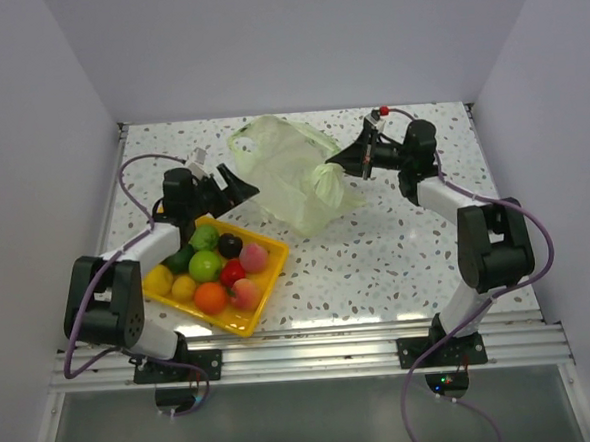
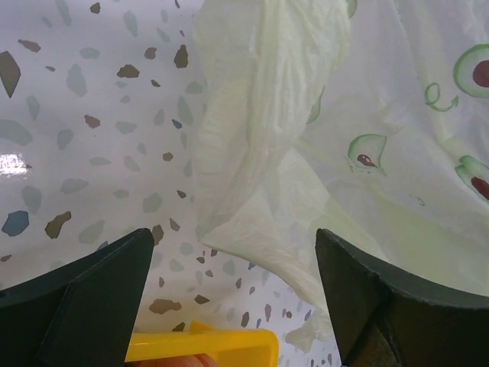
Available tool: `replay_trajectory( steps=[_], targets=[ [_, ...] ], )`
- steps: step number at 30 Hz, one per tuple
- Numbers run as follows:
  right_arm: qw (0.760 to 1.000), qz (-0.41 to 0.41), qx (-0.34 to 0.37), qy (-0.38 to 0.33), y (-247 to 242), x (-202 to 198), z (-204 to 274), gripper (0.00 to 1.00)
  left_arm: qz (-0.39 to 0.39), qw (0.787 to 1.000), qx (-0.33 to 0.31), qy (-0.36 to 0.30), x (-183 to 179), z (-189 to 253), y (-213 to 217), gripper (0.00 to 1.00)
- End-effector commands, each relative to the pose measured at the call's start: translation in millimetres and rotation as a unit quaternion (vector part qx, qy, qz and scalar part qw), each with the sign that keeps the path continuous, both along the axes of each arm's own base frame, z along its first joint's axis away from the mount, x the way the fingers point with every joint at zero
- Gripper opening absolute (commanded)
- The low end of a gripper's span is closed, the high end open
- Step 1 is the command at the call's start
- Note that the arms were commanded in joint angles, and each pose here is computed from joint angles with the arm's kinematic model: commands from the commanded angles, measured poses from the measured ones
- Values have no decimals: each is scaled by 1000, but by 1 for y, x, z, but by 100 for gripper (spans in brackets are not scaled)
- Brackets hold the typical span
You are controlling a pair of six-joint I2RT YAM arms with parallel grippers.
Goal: Place the fake fruits into the plastic bag and tie a complex knot
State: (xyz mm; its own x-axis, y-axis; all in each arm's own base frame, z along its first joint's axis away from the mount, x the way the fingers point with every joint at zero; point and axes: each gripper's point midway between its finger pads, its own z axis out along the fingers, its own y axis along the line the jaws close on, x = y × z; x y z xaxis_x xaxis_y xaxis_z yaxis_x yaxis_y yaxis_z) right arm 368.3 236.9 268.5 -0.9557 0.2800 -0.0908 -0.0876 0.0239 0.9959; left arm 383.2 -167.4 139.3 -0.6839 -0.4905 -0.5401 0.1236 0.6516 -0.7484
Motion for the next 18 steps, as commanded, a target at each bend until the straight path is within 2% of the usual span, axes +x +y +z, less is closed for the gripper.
replay_trajectory(
  steps=[1, 2, 5, 6, 8, 9, 10, 11, 12, 14, 16, 17, 18],
  targets=[
    [999, 7, 2, -34, -1, -12, 16, 0, 7, 1000, 27, 4, 9, -12, 2, 93],
    [999, 9, 3, -37, -1, -14, 16, 0, 4, 1000, 26, -1, 13, -9, -2, 92],
    [999, 14, 5, -34, -2, -16, 16, 0, -14, 1000, 19, -9, 19, -3, -13, 76],
    [999, 18, 5, -35, -2, -17, 17, 0, -25, 999, 14, -18, 20, 5, -17, 52],
    [999, 18, -3, -26, -8, -16, 13, 0, -37, 998, 25, -51, 28, 33, -18, 21],
    [999, 10, -10, -30, -13, -16, 16, 0, -42, 997, 31, -64, 30, 47, -19, 1],
    [999, -7, -26, -22, -21, -12, 11, 0, -50, 996, 54, -53, 25, 51, -15, 0],
    [995, -38, -95, 22, -34, -9, -28, 0, -52, 994, 60, -78, 33, 79, -16, 0],
    [988, -65, -138, 5, -52, -1, -25, 0, -50, 993, 72, -74, 31, 85, -12, 0],
    [964, -67, -258, 3, -74, -12, -64, 0, -61, 991, 93, -74, 23, 99, -9, 0],
    [939, -71, -335, -10, -92, -14, -84, 0, -73, 990, 113, -52, 13, 93, -6, 0],
    [933, -66, -353, -4, -96, -20, -91, 0, -76, 989, 118, -42, 9, 87, -6, 0],
    [915, -78, -395, 5, -109, -21, -107, 0, -80, 988, 123, -37, 6, 83, -5, 0]
  ],
)
